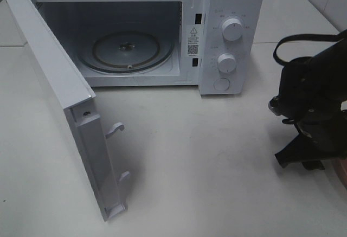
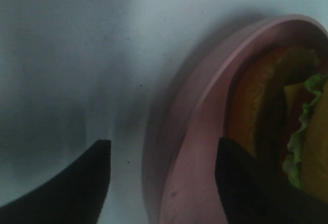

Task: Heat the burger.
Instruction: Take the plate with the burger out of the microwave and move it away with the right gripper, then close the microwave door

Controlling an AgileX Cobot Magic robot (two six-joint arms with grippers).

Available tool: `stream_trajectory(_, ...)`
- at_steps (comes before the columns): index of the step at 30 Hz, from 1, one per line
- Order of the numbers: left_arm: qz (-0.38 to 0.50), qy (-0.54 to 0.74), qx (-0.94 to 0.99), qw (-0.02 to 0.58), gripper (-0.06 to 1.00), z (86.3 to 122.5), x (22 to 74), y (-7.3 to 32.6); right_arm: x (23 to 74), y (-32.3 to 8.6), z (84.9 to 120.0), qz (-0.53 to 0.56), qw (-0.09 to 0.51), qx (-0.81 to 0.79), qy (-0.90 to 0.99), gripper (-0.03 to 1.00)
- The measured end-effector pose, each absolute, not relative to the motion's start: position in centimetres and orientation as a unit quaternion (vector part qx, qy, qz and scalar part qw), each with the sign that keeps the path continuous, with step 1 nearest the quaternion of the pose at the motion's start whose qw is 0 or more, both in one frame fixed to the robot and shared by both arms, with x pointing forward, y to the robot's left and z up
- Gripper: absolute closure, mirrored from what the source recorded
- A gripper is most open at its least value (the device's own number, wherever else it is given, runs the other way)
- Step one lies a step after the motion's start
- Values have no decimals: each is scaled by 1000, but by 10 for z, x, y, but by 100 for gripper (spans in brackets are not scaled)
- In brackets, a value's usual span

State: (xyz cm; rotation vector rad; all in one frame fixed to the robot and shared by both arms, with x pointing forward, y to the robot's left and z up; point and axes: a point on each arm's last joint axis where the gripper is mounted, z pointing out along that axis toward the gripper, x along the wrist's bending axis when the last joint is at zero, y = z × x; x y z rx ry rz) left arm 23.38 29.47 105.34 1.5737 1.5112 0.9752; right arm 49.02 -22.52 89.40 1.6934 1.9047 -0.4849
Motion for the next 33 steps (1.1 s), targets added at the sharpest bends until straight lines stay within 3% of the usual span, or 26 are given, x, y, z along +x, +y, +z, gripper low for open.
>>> stream_trajectory(12,380,588,613,367,-3,1053,234,295,484,-215,950,-85,224,585,775,31)
stream_trajectory(17,380,588,613,367,-3,1053,234,295,469,-210,981,-12,190,570,799,15)
stream_trajectory(33,380,588,613,367,-3,1053,234,295,424,-212,1037,104,126,560,812,17)
